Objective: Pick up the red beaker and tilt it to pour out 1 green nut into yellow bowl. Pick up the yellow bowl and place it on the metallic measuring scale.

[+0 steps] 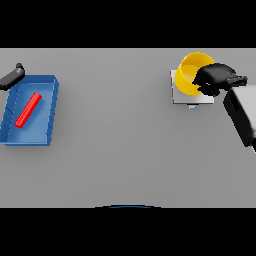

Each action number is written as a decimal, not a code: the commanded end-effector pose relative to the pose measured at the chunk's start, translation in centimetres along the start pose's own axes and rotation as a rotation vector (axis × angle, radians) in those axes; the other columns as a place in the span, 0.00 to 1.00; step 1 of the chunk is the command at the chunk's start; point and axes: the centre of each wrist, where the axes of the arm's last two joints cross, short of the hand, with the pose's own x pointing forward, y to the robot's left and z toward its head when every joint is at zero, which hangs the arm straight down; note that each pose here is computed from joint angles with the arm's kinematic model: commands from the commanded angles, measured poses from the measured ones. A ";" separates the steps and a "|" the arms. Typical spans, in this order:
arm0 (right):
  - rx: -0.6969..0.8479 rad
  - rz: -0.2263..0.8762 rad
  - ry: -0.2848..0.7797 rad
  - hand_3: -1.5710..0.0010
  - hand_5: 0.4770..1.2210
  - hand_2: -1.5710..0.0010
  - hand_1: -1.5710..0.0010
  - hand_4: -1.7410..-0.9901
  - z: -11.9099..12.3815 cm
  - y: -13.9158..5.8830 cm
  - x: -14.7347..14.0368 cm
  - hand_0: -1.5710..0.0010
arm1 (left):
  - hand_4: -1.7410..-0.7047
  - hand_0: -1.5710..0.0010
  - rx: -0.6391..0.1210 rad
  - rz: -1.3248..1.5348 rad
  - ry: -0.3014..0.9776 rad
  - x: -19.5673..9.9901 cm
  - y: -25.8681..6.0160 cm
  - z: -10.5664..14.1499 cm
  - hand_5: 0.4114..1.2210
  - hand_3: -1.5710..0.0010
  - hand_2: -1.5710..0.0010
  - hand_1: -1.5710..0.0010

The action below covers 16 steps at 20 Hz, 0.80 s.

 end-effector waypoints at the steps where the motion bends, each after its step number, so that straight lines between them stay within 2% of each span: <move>1: -0.001 -0.008 0.004 0.00 1.00 0.13 0.22 0.01 -0.2 -0.1 0.2 0.11 | 0.87 1.00 -0.010 0.003 -0.003 0.2 -0.3 -0.1 0.45 1.00 1.00 1.00; 2: 0.005 -0.019 -0.005 0.02 1.00 0.11 0.22 0.02 -0.3 -0.1 0.2 0.10 | 0.87 1.00 -0.014 0.005 -0.008 0.0 -0.2 -0.2 0.44 1.00 1.00 1.00; 3: 0.012 -0.026 0.001 0.02 1.00 0.18 0.25 0.09 -0.3 0.1 0.2 0.11 | 0.87 1.00 -0.010 0.009 -0.012 -0.2 -0.2 -0.1 0.45 1.00 1.00 1.00; 4: 0.012 -0.033 0.014 0.12 1.00 0.25 0.27 0.13 -0.3 0.1 0.1 0.10 | 0.87 1.00 -0.011 0.010 -0.011 -0.1 -0.1 -0.1 0.45 1.00 1.00 1.00; 5: 0.020 -0.046 0.022 0.21 0.91 0.34 0.34 0.16 -0.1 0.1 -0.3 0.16 | 0.87 1.00 -0.011 0.008 -0.006 -0.3 -0.1 -0.2 0.45 1.00 1.00 1.00; 7: 0.034 -0.067 0.042 0.37 0.75 0.51 0.50 0.21 -0.3 -0.1 -0.1 0.33 | 0.86 1.00 -0.004 0.010 -0.008 -0.4 0.0 -0.2 0.44 1.00 1.00 1.00; 9: 0.046 -0.078 0.028 0.49 0.64 0.62 0.62 0.25 -0.3 -0.4 -0.1 0.47 | 0.86 1.00 -0.011 0.009 -0.017 -0.1 -0.2 -0.1 0.44 1.00 1.00 1.00; 13: 0.066 -0.084 0.045 0.64 0.52 0.78 0.82 0.32 -0.2 -0.3 -0.7 0.76 | 0.86 1.00 -0.014 0.012 -0.024 -0.4 -0.2 -0.1 0.44 1.00 1.00 1.00; 16: 0.085 -0.060 0.056 0.73 0.47 0.86 0.91 0.37 -0.3 0.0 -0.7 0.88 | 0.86 1.00 -0.008 0.019 -0.026 -0.1 -0.3 0.0 0.44 1.00 1.00 1.00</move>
